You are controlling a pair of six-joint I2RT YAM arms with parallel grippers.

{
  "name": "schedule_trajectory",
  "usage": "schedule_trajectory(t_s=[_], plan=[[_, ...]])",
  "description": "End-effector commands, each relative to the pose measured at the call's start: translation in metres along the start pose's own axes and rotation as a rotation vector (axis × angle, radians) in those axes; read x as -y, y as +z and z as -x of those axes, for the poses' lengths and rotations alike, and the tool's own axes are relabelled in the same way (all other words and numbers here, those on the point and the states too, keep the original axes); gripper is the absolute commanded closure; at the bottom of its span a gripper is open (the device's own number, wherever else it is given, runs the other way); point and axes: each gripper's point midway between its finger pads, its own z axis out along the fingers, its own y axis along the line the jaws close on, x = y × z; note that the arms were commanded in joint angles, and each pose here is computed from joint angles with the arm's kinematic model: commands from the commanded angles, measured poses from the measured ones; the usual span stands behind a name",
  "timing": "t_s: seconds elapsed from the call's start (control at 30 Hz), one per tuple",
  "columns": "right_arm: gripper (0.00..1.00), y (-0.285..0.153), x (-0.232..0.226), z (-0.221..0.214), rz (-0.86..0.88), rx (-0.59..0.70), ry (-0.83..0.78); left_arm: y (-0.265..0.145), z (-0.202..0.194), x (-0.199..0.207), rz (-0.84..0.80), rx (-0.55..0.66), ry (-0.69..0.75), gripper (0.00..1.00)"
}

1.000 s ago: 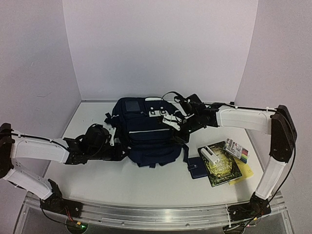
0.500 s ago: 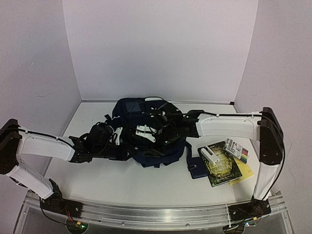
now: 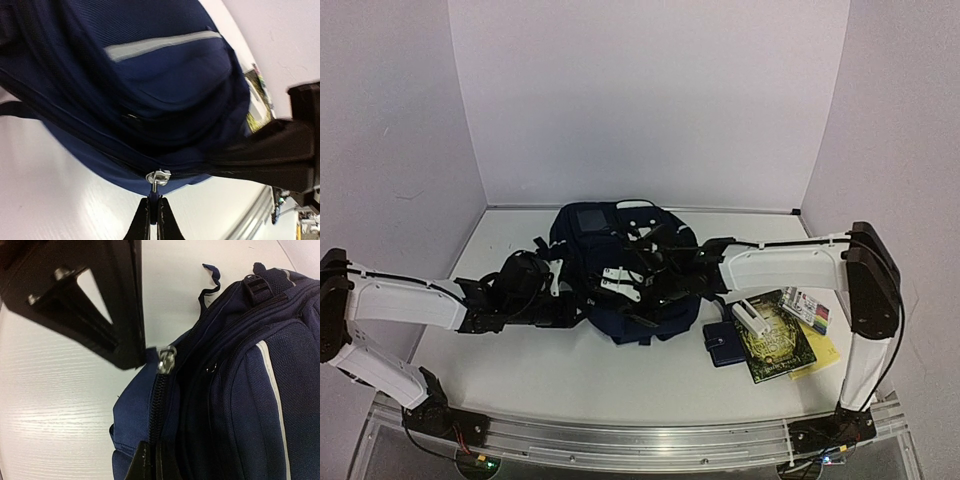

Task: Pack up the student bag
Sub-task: Zip the student bag at the center of the board.

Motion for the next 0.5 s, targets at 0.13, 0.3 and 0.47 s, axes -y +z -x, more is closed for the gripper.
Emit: schedule_trajectory(t_s=[0.13, 0.3, 0.47], plan=[[1.00, -0.050, -0.001, -0.028, -0.083, -0.062, -0.025, -0.019, 0.046, -0.057, 0.358, 0.150, -0.069, 1.00], [1.00, -0.056, -0.014, -0.052, -0.069, -0.105, -0.034, -0.021, 0.058, -0.085, 0.424, 0.177, -0.125, 1.00], [1.00, -0.061, -0.022, -0.071, -0.061, -0.137, -0.040, -0.017, 0.072, -0.098, 0.420, 0.200, -0.143, 1.00]])
